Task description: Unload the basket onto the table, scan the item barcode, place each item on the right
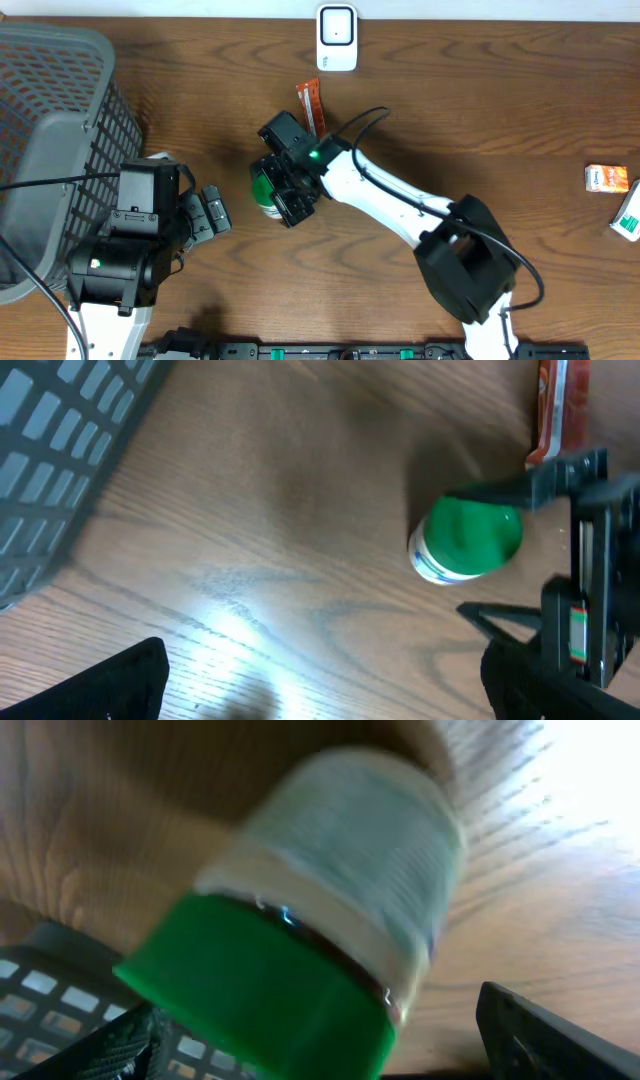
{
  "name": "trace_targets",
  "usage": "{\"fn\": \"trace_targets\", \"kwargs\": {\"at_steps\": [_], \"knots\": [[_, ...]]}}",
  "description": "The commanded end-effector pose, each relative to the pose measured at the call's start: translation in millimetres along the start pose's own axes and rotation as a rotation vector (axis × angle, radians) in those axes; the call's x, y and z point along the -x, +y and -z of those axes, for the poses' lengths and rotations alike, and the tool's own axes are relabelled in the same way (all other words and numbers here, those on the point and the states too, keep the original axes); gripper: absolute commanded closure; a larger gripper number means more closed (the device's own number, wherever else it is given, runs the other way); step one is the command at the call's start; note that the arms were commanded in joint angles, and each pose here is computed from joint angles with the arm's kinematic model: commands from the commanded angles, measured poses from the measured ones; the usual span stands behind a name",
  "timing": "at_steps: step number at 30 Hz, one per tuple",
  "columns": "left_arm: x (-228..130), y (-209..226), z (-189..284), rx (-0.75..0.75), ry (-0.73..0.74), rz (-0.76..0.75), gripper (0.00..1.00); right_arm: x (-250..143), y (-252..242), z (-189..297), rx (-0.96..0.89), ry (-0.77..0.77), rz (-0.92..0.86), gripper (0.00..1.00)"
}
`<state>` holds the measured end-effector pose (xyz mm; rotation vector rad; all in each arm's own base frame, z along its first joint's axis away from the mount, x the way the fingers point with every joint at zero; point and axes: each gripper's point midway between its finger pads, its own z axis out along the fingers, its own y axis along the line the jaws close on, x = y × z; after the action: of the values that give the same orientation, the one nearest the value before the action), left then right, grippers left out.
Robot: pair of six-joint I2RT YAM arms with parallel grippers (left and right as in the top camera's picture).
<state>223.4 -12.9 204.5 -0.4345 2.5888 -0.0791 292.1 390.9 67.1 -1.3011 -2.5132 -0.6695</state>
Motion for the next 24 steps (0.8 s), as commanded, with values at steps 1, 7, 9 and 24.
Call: {"fn": "trace_targets", "kwargs": {"at_steps": [1,7,9,24], "knots": [[3,1,3,0.005,-0.01,-0.042,0.0,7,-3,-4,-0.027,-0.052,-0.028,0.08],[2,1,3,0.005,-0.008,-0.042,0.0,10,-9,10,-0.079,-0.091,-0.007,0.08],[2,2,3,0.006,-0.006,-0.042,0.0,9,-11,10,-0.091,-0.092,0.015,0.09],[2,2,3,0.007,-0.005,-0.042,0.0,1,5,9,-0.032,-0.053,0.259,0.13]]}}
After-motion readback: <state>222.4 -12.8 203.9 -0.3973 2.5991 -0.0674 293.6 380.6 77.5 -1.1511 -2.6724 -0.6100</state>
